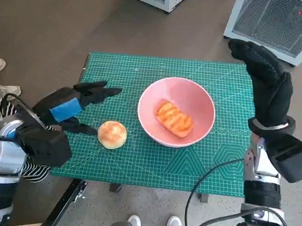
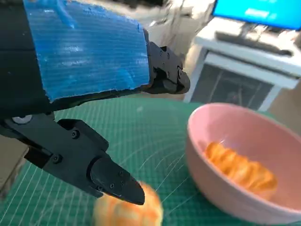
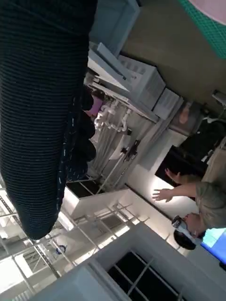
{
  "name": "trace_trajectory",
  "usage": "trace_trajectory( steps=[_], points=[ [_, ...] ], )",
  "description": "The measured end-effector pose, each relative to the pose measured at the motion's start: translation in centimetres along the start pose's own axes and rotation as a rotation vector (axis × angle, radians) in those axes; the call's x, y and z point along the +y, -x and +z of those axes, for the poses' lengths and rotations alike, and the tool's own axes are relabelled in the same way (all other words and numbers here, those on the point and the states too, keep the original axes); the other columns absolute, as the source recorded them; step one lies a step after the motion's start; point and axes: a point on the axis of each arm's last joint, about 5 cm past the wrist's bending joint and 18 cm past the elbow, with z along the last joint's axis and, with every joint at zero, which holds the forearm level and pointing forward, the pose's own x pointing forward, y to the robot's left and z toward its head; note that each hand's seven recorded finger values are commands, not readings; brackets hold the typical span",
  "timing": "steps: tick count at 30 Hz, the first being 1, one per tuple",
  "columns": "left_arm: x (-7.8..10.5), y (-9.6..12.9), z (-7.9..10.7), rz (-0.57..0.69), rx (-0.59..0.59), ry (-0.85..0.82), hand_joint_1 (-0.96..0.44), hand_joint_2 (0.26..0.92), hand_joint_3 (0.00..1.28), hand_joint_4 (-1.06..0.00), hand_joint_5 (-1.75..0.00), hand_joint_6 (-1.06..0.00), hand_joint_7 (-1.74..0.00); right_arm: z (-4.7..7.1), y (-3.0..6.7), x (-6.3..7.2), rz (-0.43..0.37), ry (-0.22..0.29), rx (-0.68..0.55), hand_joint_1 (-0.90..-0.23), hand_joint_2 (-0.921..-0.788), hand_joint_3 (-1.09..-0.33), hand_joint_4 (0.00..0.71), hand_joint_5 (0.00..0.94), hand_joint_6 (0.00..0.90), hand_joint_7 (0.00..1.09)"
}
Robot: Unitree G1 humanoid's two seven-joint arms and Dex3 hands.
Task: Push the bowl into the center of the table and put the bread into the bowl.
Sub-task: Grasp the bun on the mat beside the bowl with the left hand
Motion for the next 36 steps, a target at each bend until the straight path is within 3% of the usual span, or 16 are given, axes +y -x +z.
trace_trajectory(
  steps=[14,26,36],
  points=[
    [-4.1,-1.8,-2.6,-0.122,0.105,0.168,-0.18,0.754,0.00,-0.17,0.00,-0.31,-0.02,0.0,0.00,-0.1,0.007,0.003,0.001,-0.710,-0.921,-0.752,0.141,0.000,-0.001,0.52],
    [-5.9,-4.1,-3.2,-0.145,0.142,0.156,-0.16,0.758,0.00,-0.17,0.00,-0.30,-0.01,0.3,-0.08,-0.6,0.011,0.022,-0.007,-0.720,-0.921,-0.751,0.140,0.000,-0.001,0.52],
    [-6.7,-5.7,-3.4,-0.155,0.189,0.146,-0.08,0.775,0.01,-0.29,-0.04,-0.38,-0.04,0.5,-0.12,-0.9,0.015,0.037,-0.012,-0.721,-0.921,-0.748,0.143,0.001,-0.001,0.52]
  ],
)
